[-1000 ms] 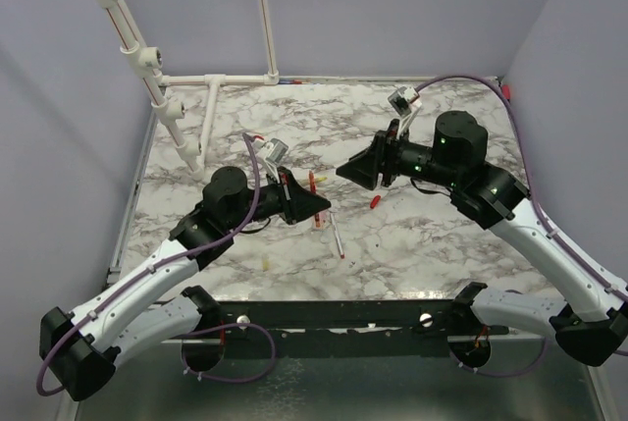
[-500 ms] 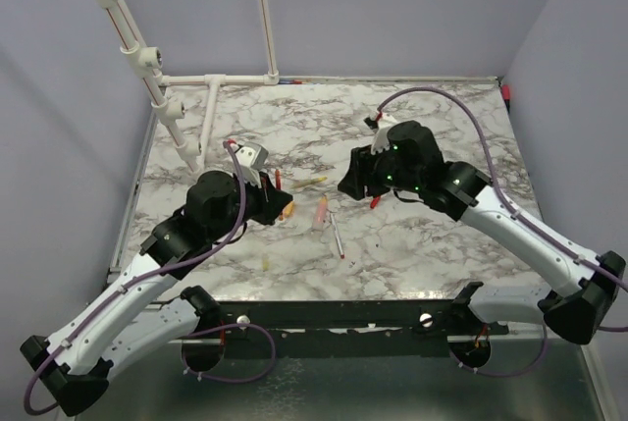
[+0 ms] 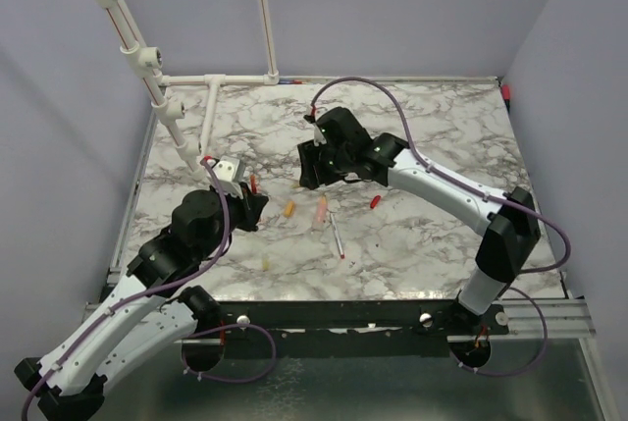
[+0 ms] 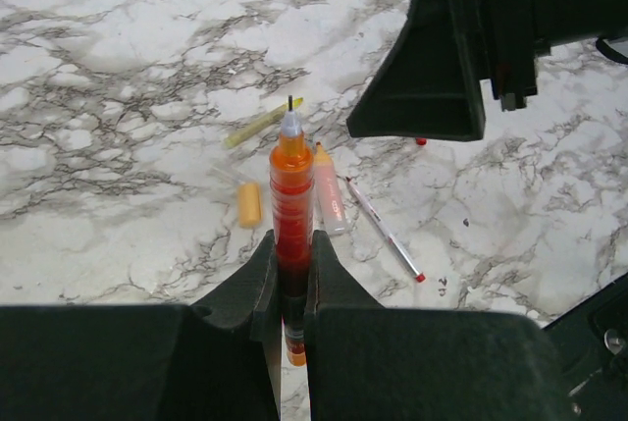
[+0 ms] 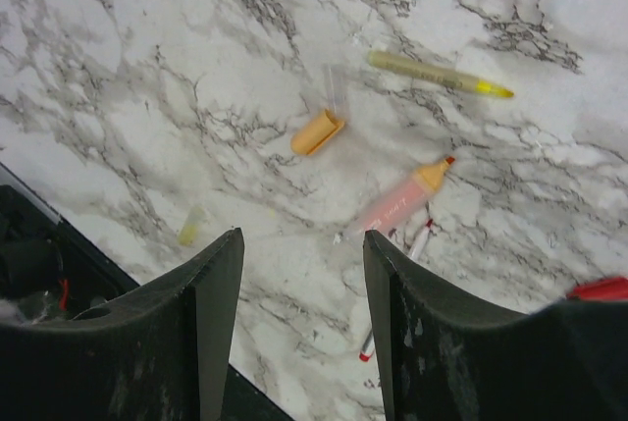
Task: Insert the pens into the pen caps
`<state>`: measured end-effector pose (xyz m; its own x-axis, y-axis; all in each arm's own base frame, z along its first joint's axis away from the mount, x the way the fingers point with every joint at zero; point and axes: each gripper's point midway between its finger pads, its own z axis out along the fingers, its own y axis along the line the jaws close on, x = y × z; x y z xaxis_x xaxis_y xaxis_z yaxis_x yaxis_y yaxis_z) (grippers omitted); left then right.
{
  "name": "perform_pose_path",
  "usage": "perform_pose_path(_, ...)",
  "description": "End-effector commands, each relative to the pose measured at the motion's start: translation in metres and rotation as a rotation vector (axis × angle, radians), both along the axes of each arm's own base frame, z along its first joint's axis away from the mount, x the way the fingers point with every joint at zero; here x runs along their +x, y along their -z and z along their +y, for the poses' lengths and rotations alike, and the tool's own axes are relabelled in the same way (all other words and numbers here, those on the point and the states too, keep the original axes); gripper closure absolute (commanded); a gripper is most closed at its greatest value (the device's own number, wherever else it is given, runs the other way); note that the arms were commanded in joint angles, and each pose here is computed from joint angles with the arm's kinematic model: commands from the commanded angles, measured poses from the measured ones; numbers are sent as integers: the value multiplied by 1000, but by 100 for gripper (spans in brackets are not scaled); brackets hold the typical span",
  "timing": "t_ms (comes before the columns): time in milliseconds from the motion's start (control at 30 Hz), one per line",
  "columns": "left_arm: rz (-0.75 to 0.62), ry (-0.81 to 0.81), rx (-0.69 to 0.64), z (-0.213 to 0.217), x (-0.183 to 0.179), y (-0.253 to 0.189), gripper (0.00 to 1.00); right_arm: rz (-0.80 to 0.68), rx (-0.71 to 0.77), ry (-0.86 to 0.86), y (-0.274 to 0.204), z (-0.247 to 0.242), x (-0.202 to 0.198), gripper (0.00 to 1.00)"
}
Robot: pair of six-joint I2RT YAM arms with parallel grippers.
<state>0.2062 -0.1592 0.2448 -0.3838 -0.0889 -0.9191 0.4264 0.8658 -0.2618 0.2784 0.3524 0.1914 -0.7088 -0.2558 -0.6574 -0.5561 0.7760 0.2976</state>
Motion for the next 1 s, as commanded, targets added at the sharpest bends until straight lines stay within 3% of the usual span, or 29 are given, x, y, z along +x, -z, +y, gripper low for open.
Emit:
perform_pose_path(0, -32, -70, 25, 15, 4, 1, 100, 10, -75, -38, 15, 15, 8, 45)
perform_pose_path(467, -55, -87, 25, 21, 3, -3, 100, 45, -206, -80, 69, 65, 41, 47)
perform_pose_path(967, -52, -92, 29, 22, 4, -1, 100, 52, -338, -73, 129, 75, 47, 50)
